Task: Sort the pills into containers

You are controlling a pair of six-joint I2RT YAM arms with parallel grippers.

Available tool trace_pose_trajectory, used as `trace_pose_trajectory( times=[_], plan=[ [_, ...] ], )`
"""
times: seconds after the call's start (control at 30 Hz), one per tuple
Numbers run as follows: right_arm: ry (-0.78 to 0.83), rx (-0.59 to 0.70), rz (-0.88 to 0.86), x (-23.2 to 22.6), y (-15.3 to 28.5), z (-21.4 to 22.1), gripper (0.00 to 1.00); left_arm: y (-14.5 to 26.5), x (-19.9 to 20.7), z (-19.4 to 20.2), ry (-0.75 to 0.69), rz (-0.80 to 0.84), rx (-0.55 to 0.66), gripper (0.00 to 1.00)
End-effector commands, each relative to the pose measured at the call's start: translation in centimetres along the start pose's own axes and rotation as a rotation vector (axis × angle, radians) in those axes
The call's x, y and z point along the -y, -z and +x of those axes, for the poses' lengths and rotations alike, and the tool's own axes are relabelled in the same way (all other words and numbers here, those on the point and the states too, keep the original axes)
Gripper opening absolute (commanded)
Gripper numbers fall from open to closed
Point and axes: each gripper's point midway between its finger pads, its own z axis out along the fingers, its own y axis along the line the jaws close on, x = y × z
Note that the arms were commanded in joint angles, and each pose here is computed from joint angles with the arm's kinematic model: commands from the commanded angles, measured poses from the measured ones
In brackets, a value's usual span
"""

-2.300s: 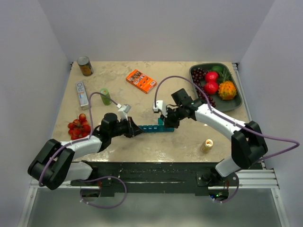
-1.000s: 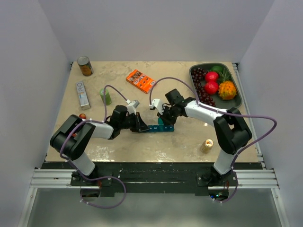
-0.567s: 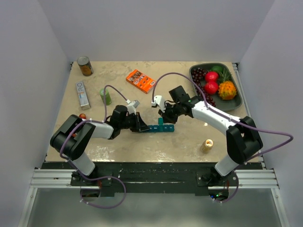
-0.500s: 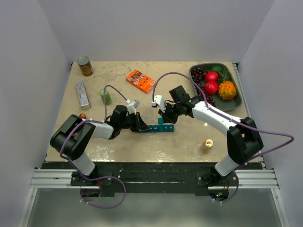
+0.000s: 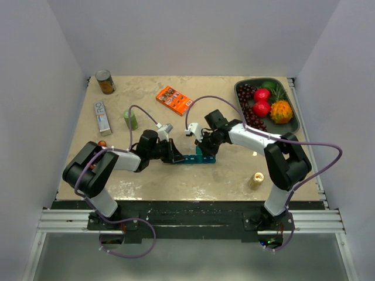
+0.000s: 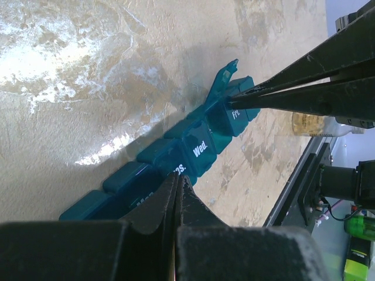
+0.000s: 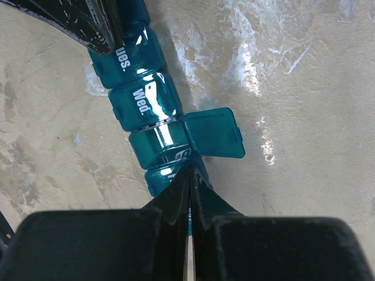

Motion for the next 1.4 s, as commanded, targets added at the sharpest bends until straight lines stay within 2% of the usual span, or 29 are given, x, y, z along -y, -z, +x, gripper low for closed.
trace_pose_trajectory(
  times=[0.0,0.1,0.2,0.27,0.3,0.33,0.37,0.4,0.47,0.5,0.53,0.63,0.73,0.87,0.9,1.0,1.1,1.2,1.37],
  plan=[
    [0.009,0.008,-0.009,-0.5,1.1,-0.5,0.0,-0.4,-0.5,-0.2,-0.039,-0.018,0.005,0.0],
    [0.039,0.068,-0.019,-1.0,3.1,-2.3,0.02,-0.4,0.0,-0.7,-0.045,-0.002,0.014,0.0],
    [0.078,0.142,-0.036,-1.6,6.1,-4.3,0.09,-0.2,1.0,-1.6,-0.05,0.016,0.028,0.0],
    [0.122,0.191,-0.021,-1.6,8.6,-5.1,0.22,0.2,2.1,-2.7,-0.065,0.032,0.048,0.04],
    [0.136,0.188,-0.034,-2.2,9.5,-5.0,0.28,0.3,2.5,-3.1,-0.069,0.037,0.055,0.1],
    [0.168,0.202,-0.026,-2.3,10.5,-5.1,0.42,0.5,2.9,-3.5,-0.073,0.042,0.065,0.14],
    [0.182,0.212,-0.015,-2.4,11.2,-5.2,0.5,0.8,3.8,-4.4,-0.084,0.054,0.081,0.18],
    [0.198,0.232,0.007,-2.9,12.8,-5.3,0.6,1.0,4.2,-4.7,-0.087,0.058,0.088,0.27],
    [0.213,0.246,0.043,-3.0,14.2,-5.3,0.72,1.7,5.4,-5.8,-0.106,0.072,0.109,0.36],
    [0.213,0.265,0.08,-3.1,15.8,-5.1,0.78,1.9,5.8,-6.1,-0.114,0.077,0.115,0.43],
    [0.197,0.263,0.098,-3.0,16.4,-4.7,0.86,2.3,6.2,-6.4,-0.128,0.079,0.125,0.46],
    [0.156,0.247,0.194,-2.4,18.9,-2.8,0.99,4.0,7.6,-7.1,-0.177,0.085,0.159,0.59],
    [0.081,0.195,0.292,-1.6,21.1,0.3,0.99,6.4,8.4,-7.6,-0.262,0.061,0.218,0.67],
    [-0.008,0.079,0.38,-1.4,22.6,5.4,0.99,11.9,9.1,-8.8,-0.369,-0.032,0.406,0.77],
    [-0.047,0.03,0.405,-1.3,23.0,7.1,0.99,13.1,9.1,-9.0,-0.377,-0.048,0.452,0.86],
    [-0.126,-0.088,0.404,-1.8,23.1,11.0,0.99,16.4,9.2,-8.8,-0.393,-0.075,0.571,0.99],
    [-0.188,-0.174,0.375,-2.4,22.4,13.9,0.99,17.5,8.6,-7.7,-0.381,-0.088,0.593,0.99],
    [-0.231,-0.238,0.366,-2.7,21.7,15.9,0.99,17.0,8.5,-6.5,-0.359,-0.058,0.551,0.99],
    [-0.265,-0.249,0.293,-3.5,20.0,16.6,0.98,16.5,8.7,-5.5,-0.348,-0.021,0.508,0.99]
  ],
)
